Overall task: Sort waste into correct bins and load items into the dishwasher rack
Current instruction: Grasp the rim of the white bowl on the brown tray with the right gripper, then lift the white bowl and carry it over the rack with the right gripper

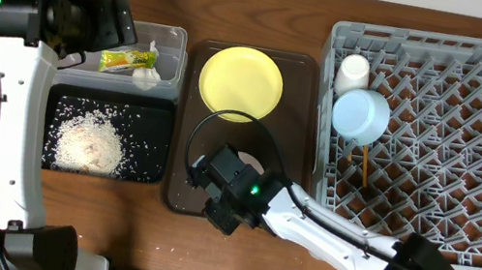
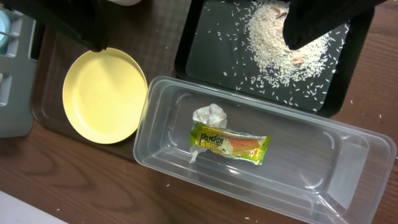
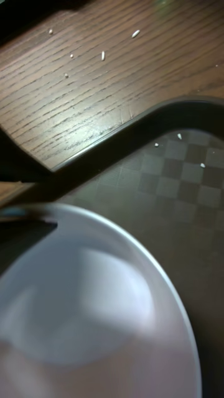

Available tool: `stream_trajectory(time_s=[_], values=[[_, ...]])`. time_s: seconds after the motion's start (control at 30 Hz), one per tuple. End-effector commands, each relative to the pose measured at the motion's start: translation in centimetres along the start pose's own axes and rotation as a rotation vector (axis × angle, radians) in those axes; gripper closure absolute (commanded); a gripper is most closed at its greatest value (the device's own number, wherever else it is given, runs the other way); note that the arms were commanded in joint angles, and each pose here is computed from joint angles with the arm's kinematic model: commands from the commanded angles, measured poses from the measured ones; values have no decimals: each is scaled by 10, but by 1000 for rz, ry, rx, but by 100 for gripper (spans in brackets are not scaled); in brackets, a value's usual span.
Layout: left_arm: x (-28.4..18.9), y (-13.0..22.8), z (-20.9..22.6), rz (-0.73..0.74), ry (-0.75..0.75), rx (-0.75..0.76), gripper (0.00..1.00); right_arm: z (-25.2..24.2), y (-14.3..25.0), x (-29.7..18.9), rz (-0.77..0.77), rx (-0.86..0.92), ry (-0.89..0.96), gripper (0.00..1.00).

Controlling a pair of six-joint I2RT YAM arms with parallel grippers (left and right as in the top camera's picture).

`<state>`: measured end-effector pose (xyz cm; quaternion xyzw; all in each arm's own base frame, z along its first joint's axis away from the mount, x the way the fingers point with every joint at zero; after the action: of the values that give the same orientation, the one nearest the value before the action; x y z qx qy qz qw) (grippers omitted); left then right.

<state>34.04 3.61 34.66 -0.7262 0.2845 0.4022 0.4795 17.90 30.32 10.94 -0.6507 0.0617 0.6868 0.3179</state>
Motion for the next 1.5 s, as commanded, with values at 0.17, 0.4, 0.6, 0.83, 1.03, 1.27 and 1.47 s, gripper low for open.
stream_trajectory(time_s=[0.17,0.4,0.6,0.83,1.03,1.27,1.47], values=[[-4,-2,2,-15,-11,-15,7,-2,-2,1,-3,33,0,98],[-4,-2,2,-15,-11,-15,7,-4,-2,1,-1,38,-2,94],[-4,-2,2,-15,-11,-15,7,-4,-1,1,1,43,-2,95],[-4,-2,2,-15,-11,-15,7,-4,0,1,10,44,-1,91],[-4,-2,2,-15,-11,-15,7,-4,-1,1,5,57,-1,99],[-4,-2,2,-15,-11,-15,7,3,-25,-36,-60,83,-38,99],[-4,-2,2,-15,-11,-15,7,1,-57,-131,-255,137,-178,99]])
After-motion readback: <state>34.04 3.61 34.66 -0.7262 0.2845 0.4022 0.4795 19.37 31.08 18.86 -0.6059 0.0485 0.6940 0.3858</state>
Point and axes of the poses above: each gripper's point midway between its finger pads, its own x axis out along the fingers, its own z axis along the line the jaws close on, y = z × x, the point moved 8 cm from there along -x, back along the fingers, and after that the axes turned 1 degree about -x, right-handed, at the moved point
